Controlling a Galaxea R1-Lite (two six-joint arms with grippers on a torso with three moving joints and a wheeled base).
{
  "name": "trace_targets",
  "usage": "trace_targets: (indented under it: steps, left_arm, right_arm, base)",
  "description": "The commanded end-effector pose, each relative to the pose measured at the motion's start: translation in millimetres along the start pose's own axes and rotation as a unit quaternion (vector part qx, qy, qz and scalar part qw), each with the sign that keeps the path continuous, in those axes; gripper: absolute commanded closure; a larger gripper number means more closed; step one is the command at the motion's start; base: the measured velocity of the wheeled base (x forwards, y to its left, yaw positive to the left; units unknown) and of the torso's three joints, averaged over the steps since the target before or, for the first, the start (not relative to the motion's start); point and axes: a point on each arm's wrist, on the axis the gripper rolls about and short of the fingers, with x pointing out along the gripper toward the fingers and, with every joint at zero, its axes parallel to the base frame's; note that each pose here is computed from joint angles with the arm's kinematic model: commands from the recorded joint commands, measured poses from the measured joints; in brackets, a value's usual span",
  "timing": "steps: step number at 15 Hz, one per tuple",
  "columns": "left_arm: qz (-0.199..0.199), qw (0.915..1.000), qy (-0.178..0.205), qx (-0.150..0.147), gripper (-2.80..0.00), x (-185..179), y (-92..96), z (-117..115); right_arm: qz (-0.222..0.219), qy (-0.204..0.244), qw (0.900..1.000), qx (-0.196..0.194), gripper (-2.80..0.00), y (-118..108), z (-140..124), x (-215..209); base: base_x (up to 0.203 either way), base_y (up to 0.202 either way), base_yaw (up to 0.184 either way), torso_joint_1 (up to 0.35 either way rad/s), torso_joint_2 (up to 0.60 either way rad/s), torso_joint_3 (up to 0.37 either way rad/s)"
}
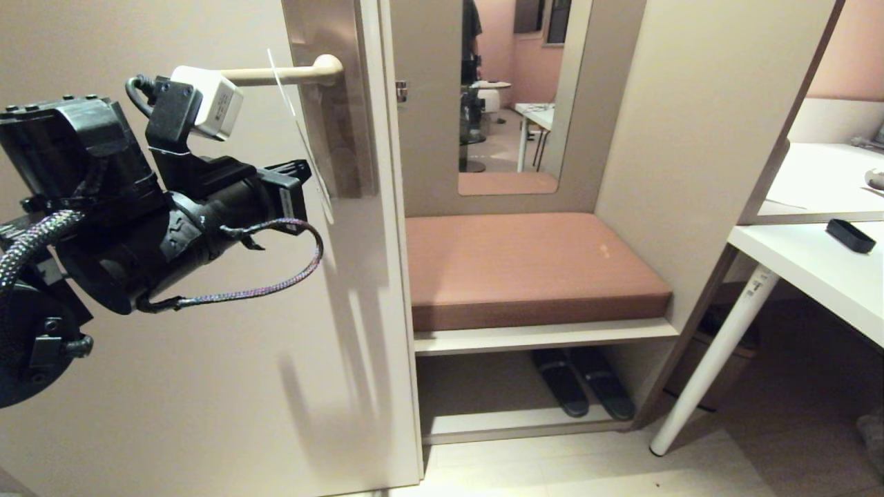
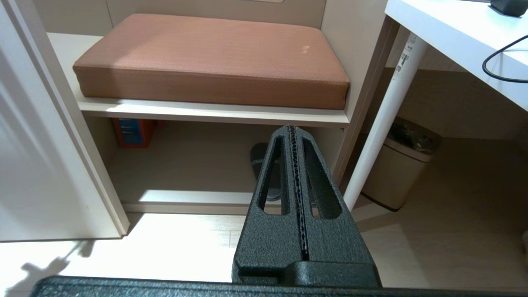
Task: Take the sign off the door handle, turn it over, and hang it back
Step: Hang the sign back with the other side facing out
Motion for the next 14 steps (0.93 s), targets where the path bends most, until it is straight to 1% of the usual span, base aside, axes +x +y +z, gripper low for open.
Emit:
trace_targets:
  steps: [1, 6, 14]
  left_arm:
    - [0.002, 1.0, -0.003, 0.0, 0.0, 1.2, 0.6, 1.2]
    - [0.003, 0.9999, -0.015, -0.001, 0.0, 3.1, 0.9, 7.5]
    - [-0.01, 0.9997, -0.02, -0.001, 0.0, 2.5, -6.2, 10.6]
  right_arm:
    - [0.001, 0.0, 1.0, 0.0, 0.0, 0.0, 0.0, 0.0]
    - [0.001, 0.0, 1.0, -0.001, 0.0, 0.0, 0.0, 0.0]
    - [0.001, 0.0, 1.0, 0.0, 0.0, 0.0, 0.0, 0.0]
  base:
    - [0.0, 0.0, 0.0, 0.0, 0.0, 0.0]
    - [0.0, 0.0, 0.0, 0.0, 0.0, 0.0]
    - [0.0, 0.0, 0.0, 0.0, 0.0, 0.0]
